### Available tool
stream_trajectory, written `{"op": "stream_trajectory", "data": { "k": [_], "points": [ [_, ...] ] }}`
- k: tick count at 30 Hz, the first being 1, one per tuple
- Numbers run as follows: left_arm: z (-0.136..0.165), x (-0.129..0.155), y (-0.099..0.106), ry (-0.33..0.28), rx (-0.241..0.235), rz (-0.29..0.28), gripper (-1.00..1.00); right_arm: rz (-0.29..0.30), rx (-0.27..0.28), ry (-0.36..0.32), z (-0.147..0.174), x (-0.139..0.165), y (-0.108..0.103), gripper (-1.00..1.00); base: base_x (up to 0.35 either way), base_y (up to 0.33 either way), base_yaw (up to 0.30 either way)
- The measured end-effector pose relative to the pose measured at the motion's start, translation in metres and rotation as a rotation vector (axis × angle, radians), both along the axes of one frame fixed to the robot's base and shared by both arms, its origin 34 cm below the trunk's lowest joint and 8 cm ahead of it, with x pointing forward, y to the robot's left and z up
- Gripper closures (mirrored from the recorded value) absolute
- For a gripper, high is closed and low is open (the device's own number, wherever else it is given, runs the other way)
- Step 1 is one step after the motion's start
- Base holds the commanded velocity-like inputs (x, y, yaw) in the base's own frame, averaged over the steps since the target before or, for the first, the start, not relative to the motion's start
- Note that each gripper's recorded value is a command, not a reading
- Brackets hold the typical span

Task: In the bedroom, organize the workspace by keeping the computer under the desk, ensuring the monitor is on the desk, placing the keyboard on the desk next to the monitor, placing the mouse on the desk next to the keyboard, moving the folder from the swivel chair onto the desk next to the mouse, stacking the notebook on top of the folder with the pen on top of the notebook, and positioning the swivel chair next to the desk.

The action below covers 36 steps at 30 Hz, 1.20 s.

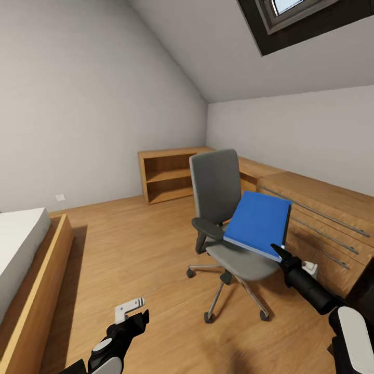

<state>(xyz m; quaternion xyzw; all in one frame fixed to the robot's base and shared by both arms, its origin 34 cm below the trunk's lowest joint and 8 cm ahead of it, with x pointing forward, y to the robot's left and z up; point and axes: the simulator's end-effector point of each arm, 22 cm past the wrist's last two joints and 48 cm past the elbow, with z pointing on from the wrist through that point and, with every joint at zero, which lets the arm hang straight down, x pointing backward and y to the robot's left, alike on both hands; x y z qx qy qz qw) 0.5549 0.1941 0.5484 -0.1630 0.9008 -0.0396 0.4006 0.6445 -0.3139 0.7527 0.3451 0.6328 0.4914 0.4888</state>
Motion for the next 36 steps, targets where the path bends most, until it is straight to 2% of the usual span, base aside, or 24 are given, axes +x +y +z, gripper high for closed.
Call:
{"op": "stream_trajectory", "data": {
  "k": [5, 19, 21, 23, 36],
  "points": [
    [0.011, 0.002, 0.0, 0.0, 0.0, 0.0, -1.0, -0.001, -0.011, -0.003, 0.011, -0.009, 0.001, 1.0, 0.0, 0.0, 0.0],
    [0.04, 0.007, 0.0, 0.0, 0.002, 0.0, -1.0, -0.005, -0.005, -0.003, 0.039, -0.005, 0.003, 1.0, 0.0, 0.0, 0.0],
    [0.044, 0.007, -0.002, -0.012, 0.024, -0.021, -1.0, -0.007, -0.003, -0.001, 0.042, -0.004, 0.003, 1.0, 0.0, 0.0, 0.0],
    [0.051, 0.009, -0.002, -0.03, 0.047, -0.036, -1.0, -0.01, -0.002, 0.002, 0.045, -0.003, 0.004, 1.0, 0.0, 0.0, -0.149],
    [0.077, 0.014, -0.001, -0.032, 0.048, -0.034, -1.0, -0.013, -0.003, -0.001, 0.072, 0.001, 0.002, 1.0, 0.0, 0.0, -0.253]
  ]
}}
